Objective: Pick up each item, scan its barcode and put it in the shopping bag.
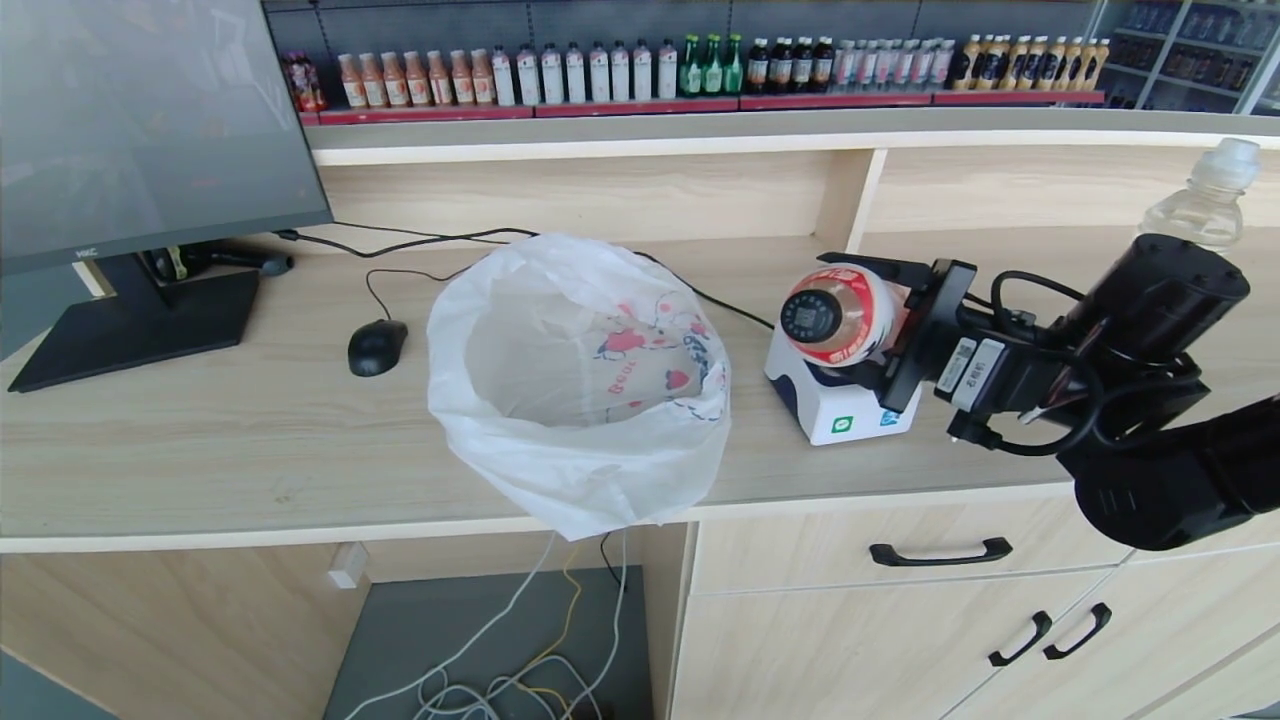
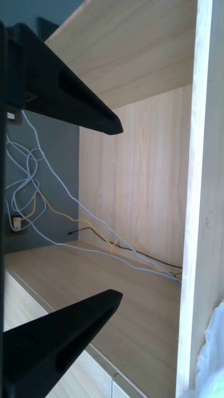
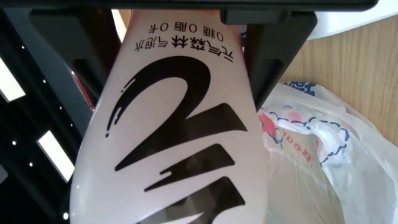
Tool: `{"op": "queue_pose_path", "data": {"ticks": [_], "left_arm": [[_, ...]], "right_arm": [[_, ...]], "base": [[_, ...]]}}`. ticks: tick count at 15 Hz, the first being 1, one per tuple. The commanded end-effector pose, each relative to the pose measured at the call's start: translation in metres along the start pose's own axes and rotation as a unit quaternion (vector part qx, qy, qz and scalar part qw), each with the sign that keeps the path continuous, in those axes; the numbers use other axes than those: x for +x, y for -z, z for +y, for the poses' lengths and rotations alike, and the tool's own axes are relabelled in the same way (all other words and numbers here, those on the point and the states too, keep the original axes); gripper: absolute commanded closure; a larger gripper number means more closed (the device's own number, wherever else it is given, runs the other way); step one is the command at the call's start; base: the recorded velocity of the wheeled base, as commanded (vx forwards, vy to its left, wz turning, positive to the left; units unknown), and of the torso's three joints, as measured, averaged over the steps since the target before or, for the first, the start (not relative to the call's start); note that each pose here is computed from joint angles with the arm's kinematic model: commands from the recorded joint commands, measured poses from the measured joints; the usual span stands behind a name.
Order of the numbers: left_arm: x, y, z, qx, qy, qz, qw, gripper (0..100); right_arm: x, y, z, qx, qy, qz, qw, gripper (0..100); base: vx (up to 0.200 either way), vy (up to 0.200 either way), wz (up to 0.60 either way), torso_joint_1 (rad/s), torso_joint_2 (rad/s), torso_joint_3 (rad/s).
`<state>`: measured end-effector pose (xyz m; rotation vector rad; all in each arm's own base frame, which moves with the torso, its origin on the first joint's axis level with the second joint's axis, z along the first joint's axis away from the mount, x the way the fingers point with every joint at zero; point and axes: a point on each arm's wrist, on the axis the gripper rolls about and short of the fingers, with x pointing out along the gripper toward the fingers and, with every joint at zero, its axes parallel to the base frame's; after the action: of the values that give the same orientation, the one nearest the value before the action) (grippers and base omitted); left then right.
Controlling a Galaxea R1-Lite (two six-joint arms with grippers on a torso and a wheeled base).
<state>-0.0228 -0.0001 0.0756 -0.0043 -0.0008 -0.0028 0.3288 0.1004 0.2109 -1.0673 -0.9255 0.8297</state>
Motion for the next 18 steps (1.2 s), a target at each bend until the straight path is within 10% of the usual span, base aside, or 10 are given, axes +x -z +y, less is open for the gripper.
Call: {"op": "queue_pose_path", "data": {"ticks": [1,18], "left_arm": [[0.000,0.000,0.000,0.001,0.000,0.000,1.0000,0],[0.000,0.000,0.000,0.000,0.000,0.000,1.0000,0]], "right_arm": [[0.000,0.002,0.002,0.002,-0.001,0.002,1.000,100],[0.005,-0.011,-0.006,-0.003,0.013,-0.012,1.000,100]], "base": [[0.000,0.000,0.00,0.000,0.00,0.000],[0.000,0.000,0.00,0.000,0.00,0.000]]}}
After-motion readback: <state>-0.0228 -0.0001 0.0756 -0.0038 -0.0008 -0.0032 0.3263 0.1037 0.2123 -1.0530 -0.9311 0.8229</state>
